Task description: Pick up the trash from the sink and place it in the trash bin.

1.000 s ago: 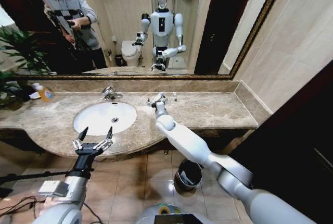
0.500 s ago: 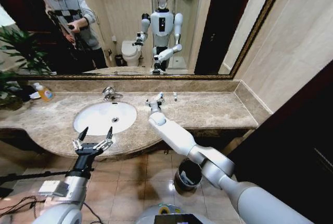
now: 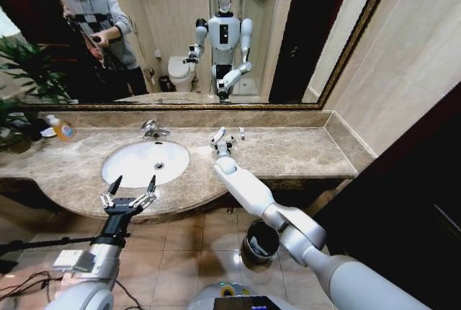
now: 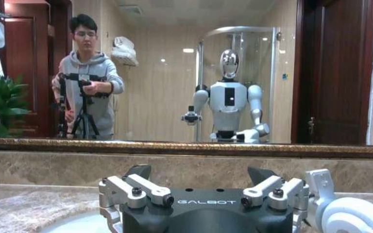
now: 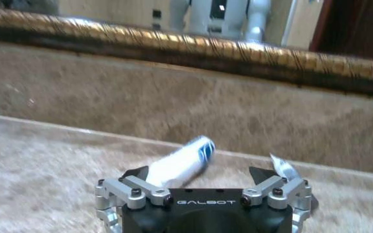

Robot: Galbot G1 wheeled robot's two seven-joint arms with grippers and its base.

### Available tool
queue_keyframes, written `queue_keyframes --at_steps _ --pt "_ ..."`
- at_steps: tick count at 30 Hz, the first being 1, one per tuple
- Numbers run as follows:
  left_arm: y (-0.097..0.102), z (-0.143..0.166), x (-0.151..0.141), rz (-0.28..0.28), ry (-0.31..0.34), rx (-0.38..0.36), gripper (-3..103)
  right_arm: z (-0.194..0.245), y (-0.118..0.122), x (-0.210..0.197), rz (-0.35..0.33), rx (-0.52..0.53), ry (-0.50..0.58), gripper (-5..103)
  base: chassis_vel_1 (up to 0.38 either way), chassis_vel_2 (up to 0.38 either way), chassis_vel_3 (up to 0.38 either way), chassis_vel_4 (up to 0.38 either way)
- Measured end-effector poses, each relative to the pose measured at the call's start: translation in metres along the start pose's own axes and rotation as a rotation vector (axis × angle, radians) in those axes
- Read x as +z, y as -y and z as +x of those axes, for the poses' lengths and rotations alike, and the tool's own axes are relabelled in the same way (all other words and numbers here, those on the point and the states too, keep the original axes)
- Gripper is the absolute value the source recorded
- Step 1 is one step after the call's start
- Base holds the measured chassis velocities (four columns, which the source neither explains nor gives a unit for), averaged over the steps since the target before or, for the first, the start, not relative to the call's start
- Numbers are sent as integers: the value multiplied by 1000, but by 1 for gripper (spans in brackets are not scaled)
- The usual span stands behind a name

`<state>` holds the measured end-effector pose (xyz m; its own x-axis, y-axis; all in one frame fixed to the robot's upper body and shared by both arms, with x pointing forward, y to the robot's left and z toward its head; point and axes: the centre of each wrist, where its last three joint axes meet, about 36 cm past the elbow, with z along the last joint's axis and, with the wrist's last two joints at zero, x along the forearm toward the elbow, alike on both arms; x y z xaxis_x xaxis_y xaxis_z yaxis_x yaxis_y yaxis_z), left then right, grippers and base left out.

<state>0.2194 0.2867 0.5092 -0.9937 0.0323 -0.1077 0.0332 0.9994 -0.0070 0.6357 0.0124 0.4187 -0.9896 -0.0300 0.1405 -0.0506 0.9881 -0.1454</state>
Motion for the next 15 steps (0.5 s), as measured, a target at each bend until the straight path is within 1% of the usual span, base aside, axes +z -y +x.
queue_keyframes --at_steps 4,6,11,13,15 --pt "0 0 0 0 0 0 100 8 -9 -10 7 -19 23 100 0 0 0 0" --pt "0 0 0 0 0 0 100 9 -9 -11 7 -19 26 100 0 0 0 0" --pt "0 0 0 0 0 0 100 24 -20 -23 -26 -48 37 100 0 0 0 0" --pt "0 0 0 0 0 0 100 24 -20 -22 -24 -48 36 100 0 0 0 0" --pt "0 0 0 0 0 0 100 20 -18 -14 -6 -36 22 100 0 0 0 0"
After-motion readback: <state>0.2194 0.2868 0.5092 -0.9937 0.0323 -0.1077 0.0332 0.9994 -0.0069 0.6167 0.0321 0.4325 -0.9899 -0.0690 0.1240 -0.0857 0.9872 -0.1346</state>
